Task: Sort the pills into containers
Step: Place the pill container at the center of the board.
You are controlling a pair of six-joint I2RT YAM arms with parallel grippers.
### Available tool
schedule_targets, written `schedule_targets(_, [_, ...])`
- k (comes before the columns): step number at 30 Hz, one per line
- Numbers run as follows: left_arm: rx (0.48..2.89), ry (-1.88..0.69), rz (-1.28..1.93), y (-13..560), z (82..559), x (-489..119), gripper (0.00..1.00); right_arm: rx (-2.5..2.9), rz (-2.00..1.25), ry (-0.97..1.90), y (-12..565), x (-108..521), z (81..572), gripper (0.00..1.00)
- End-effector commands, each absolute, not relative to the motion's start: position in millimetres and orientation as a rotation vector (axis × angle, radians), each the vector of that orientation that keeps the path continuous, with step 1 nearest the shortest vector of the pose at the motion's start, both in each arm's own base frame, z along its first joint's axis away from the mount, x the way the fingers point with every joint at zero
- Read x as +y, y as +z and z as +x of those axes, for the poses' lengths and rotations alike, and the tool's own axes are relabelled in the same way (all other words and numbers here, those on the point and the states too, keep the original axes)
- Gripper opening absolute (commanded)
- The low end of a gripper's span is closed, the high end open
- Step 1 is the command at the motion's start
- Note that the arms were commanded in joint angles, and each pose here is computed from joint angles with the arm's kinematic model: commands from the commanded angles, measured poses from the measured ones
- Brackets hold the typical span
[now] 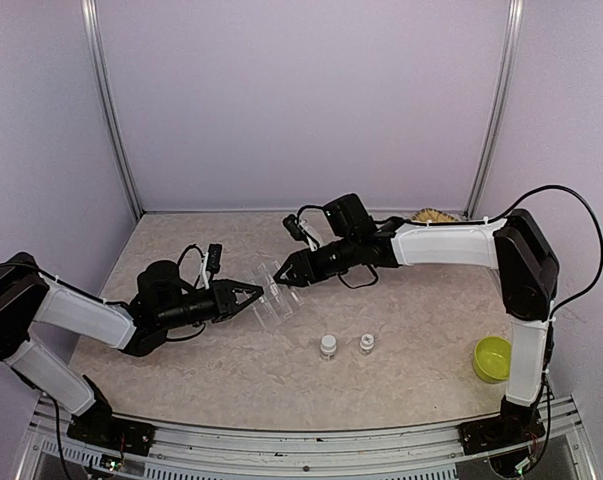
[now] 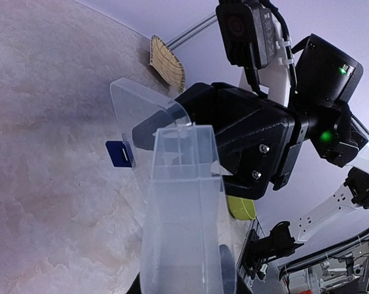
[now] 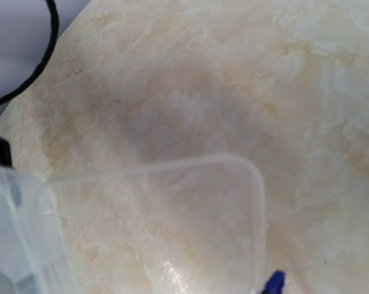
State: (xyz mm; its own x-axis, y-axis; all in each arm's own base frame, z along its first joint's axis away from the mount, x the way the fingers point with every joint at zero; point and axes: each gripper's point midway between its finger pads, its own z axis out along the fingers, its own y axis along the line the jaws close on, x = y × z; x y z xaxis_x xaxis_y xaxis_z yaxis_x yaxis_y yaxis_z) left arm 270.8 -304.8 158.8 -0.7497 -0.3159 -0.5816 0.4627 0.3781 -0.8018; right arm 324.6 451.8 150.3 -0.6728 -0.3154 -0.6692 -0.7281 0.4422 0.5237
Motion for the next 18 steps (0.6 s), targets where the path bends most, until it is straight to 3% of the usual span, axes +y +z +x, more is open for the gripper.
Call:
schedule_targets(1, [1.782,-1.525,0.251,206.1,264.7,-323.7,0.21,2.226,-0.881,1.080,141.3,462.4,325.9,0.52])
schedule_targets(18, [1.751,-1.501,0.239,212.3,263.4,-314.5,0.21,2.292,-0.826,1.029,118.2,445.1,334.4,0.51])
